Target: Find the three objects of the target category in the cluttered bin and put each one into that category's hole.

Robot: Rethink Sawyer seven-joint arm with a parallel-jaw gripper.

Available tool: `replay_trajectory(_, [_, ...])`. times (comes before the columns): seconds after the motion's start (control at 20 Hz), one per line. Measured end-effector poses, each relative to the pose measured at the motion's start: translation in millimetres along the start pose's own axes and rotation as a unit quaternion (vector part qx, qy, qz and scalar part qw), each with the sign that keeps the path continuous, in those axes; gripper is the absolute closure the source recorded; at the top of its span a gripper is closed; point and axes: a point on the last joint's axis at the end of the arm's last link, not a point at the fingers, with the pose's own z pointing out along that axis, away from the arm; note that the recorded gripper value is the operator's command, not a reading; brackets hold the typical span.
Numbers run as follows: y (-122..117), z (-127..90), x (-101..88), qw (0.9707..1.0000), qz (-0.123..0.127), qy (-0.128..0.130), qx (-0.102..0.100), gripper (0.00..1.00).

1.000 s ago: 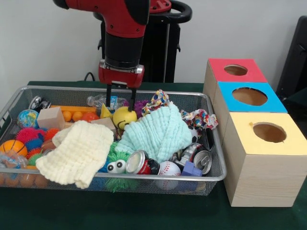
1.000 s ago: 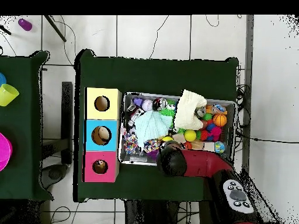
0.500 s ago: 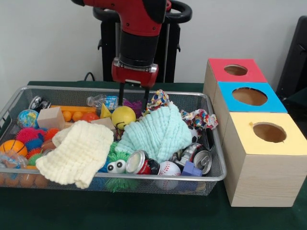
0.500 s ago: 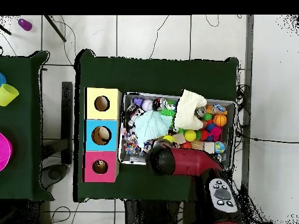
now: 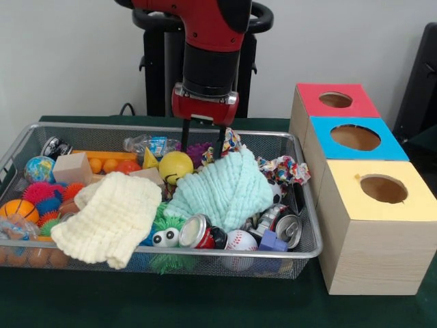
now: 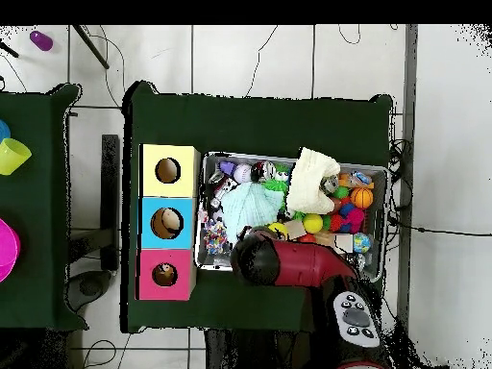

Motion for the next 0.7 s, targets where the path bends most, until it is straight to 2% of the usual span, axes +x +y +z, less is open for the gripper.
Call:
replay_trajectory(0.35, [-5, 9, 6.2, 0.9999, 0.006, 0.010, 0.000, 0.00])
replay_trajectory(0.7, [-19, 12, 8.4, 0.9998, 0.020, 0.001, 0.000, 0.00])
